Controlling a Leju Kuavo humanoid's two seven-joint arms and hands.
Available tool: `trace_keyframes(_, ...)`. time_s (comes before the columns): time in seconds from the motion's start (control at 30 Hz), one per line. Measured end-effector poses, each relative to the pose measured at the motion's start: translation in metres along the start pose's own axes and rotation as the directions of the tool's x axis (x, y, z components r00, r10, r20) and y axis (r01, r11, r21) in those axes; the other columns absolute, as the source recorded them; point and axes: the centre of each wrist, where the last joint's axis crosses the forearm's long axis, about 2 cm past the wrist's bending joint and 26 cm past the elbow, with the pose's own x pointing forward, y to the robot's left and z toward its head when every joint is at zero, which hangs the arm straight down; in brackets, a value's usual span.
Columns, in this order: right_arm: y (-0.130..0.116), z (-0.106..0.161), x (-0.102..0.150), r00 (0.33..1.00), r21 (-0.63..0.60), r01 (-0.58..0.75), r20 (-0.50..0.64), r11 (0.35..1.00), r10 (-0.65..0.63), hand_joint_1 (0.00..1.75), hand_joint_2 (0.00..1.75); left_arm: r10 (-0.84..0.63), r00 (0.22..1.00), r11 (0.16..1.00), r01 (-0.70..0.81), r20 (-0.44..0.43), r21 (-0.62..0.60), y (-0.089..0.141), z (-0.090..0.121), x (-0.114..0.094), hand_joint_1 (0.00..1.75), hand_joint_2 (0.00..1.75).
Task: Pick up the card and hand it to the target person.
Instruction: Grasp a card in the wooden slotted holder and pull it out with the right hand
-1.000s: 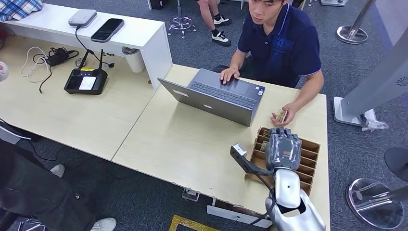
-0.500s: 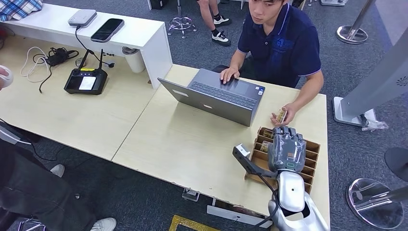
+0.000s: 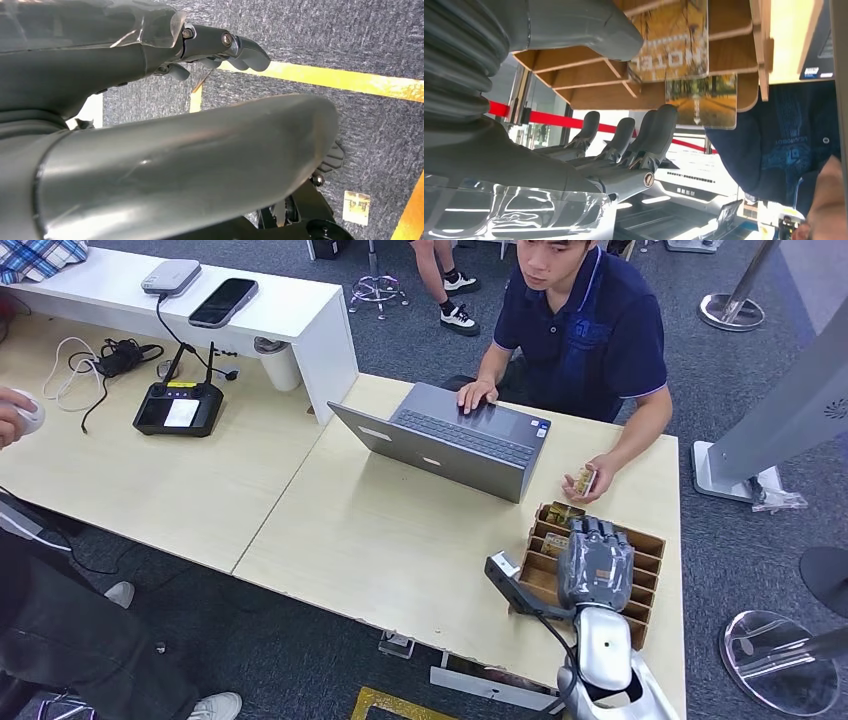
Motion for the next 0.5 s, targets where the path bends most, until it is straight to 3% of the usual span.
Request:
trace_keyframes(0.37, 0.0095, 0.001, -0.0019, 1.0, 0.039, -0.014, -0.005, 0.999, 0.014, 0.95, 1.75, 0.002, 1.0, 1.0, -0.002, -0.001, 0.008, 0.0009, -0.0002, 0.0002, 0.0, 0.0)
trace_keyframes(0.5, 0.0104, -0.0022, -0.0035, 1.0, 0.039, -0.019, -0.012, 0.999, 0.02, 1.34, 1.75, 0.001, 1.0, 1.0, -0.001, -0.002, 0.012, 0.0009, -0.0001, 0.0002, 0.0, 0.0)
